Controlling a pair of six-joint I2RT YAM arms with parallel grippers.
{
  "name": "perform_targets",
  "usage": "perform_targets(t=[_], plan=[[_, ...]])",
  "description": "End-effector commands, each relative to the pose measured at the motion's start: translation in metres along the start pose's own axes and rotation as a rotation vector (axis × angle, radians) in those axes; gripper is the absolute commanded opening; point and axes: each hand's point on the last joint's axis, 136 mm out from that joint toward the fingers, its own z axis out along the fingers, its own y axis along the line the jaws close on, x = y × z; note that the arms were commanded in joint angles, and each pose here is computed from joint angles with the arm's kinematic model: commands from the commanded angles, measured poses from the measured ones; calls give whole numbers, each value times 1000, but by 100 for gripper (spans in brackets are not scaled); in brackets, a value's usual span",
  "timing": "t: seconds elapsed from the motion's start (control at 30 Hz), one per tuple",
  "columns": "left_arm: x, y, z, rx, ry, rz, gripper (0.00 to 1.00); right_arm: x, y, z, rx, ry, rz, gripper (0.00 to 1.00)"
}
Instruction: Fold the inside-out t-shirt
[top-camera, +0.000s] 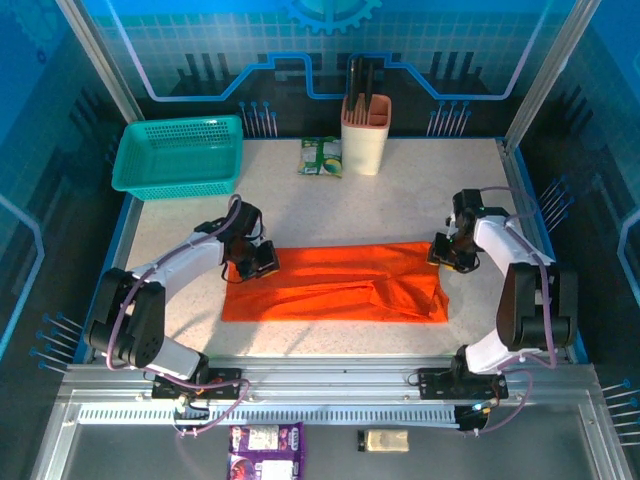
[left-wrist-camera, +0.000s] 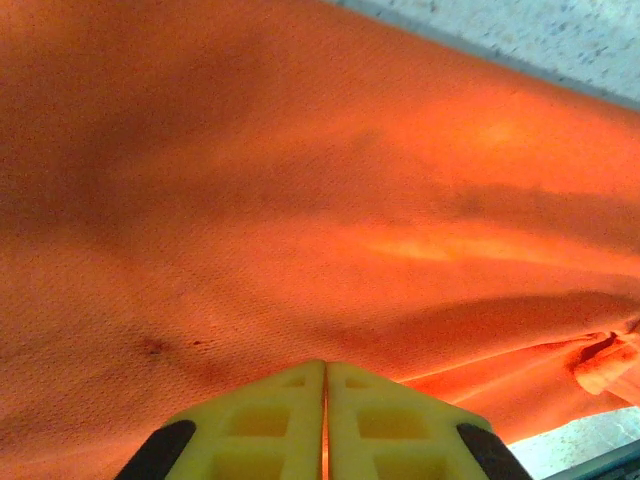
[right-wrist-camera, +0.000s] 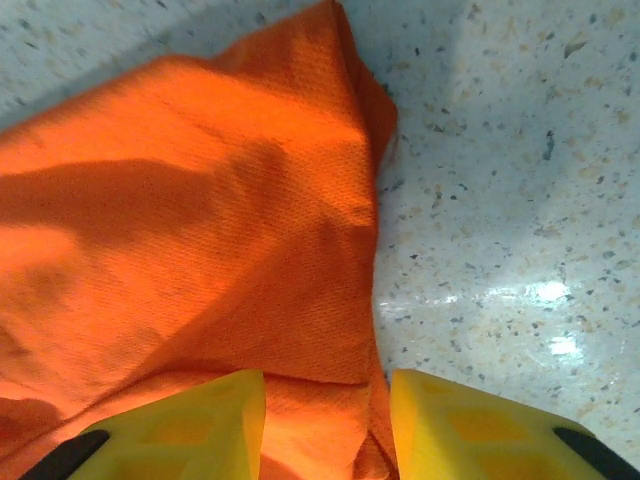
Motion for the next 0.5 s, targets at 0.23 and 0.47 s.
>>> perform_targets(t=[0.23, 0.47], plan=[[3, -1, -9, 2, -5, -10, 10, 29, -8, 22, -10, 151, -3, 39], [1, -4, -14, 2, -13, -7, 10, 44, -7, 29, -31, 188, 53, 44]])
